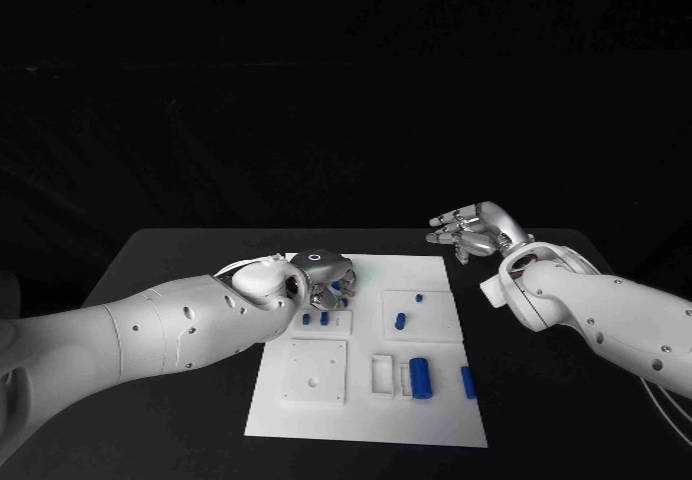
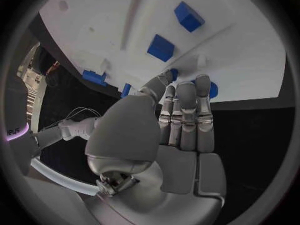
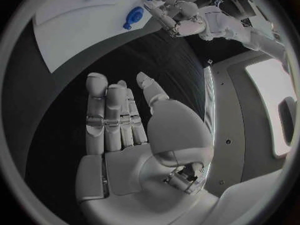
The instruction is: Assemble the parts on the task board
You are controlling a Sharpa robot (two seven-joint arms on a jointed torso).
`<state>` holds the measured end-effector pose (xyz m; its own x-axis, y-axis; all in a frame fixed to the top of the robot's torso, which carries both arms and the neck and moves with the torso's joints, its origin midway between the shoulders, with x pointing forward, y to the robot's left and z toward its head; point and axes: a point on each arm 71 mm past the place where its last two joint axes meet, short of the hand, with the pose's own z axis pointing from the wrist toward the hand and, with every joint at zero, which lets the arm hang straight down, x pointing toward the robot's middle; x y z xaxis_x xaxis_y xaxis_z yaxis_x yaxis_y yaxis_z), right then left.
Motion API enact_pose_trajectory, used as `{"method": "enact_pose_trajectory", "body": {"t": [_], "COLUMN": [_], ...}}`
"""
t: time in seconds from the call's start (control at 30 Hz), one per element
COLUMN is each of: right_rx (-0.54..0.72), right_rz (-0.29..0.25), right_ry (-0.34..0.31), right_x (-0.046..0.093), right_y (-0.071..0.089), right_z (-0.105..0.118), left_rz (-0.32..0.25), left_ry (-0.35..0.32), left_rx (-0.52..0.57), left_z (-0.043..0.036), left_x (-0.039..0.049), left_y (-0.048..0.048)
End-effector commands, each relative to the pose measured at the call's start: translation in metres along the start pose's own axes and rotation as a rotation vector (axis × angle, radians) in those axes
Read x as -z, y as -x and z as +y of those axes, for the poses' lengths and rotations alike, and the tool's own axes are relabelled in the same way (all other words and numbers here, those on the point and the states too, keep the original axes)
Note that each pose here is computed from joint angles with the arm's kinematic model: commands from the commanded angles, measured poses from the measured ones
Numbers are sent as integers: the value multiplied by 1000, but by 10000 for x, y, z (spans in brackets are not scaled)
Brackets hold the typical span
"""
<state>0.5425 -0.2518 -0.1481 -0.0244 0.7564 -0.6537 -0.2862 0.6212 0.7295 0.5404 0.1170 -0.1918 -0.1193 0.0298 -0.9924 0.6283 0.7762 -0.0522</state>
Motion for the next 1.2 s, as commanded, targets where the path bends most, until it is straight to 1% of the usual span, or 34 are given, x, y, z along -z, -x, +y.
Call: {"method": "enact_pose_trajectory", "body": {"t": [0.03, 0.2, 0.37, 0.77, 1.2], "right_rx": [5, 4, 3, 1, -2], "right_rz": [17, 21, 23, 27, 31], "right_ry": [19, 20, 22, 23, 27], "right_x": [-1, -1, -2, -4, -6], "right_y": [-21, -28, -35, -45, -60], "right_z": [23, 29, 34, 43, 57], "left_rz": [1, 12, 25, 39, 68], "left_ry": [-12, -2, 2, -9, 6], "left_rx": [-8, -9, -9, 1, 6], "left_z": [-9, 17, 27, -12, -2], "left_x": [-11, -16, -20, -35, -43], "left_y": [-6, -15, -26, -53, -121]}}
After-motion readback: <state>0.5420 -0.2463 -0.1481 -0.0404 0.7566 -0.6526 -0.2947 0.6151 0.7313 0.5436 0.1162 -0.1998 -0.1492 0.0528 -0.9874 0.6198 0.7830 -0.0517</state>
